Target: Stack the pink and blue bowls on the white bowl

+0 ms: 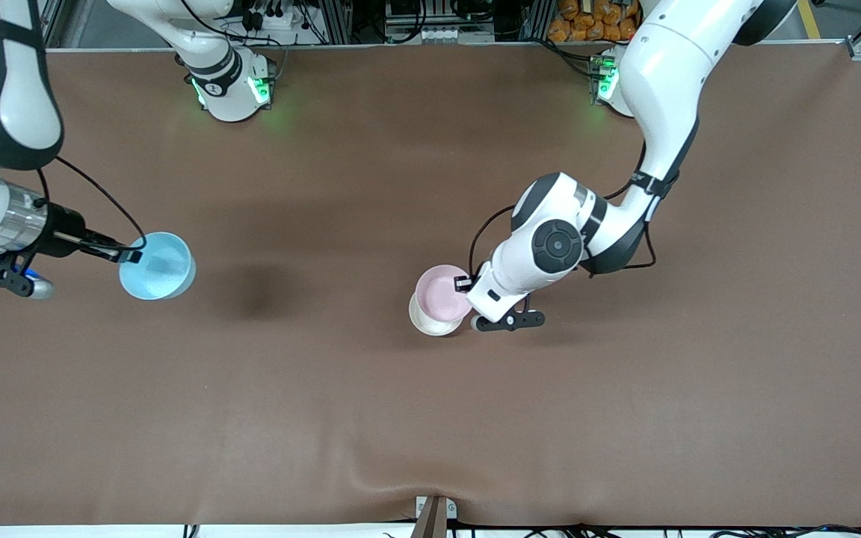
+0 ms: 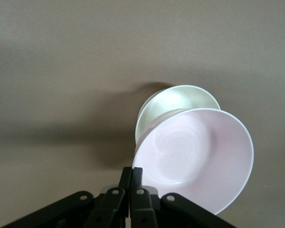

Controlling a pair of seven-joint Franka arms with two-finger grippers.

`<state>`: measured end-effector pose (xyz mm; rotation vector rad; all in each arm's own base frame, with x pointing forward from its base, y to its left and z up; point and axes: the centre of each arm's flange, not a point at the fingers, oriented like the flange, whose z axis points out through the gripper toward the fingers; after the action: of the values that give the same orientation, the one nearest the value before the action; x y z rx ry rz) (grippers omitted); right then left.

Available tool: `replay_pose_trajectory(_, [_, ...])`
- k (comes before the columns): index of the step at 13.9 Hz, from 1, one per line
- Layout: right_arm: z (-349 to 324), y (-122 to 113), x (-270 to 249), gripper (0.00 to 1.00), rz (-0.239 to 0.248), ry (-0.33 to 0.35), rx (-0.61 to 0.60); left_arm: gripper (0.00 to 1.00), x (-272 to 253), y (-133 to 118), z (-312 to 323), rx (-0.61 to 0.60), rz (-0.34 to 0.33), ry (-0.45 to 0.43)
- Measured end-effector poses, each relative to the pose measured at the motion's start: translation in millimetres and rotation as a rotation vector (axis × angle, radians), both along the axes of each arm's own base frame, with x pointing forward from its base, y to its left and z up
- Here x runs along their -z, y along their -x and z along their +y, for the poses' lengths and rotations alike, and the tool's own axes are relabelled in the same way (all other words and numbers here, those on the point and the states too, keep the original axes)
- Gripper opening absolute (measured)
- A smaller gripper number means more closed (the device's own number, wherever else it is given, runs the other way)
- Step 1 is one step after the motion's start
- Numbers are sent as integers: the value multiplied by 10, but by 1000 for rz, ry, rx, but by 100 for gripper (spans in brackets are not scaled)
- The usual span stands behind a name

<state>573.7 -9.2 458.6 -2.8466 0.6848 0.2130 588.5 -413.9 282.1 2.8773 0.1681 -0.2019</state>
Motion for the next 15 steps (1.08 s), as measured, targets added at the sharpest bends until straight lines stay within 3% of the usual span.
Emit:
replay_pose_trajectory(6, [794,-24,-219,3,30,20,133,2,268,-43,-59,-17,-24,23])
replay_pose_trajectory(11, [981,-15,-255,3,61,-69,211,2,387,-58,-62,-25,-28,28])
replay_pose_trajectory(15, [1134,-5,-274,3,68,-78,239,2,551,-69,-55,-35,-29,32])
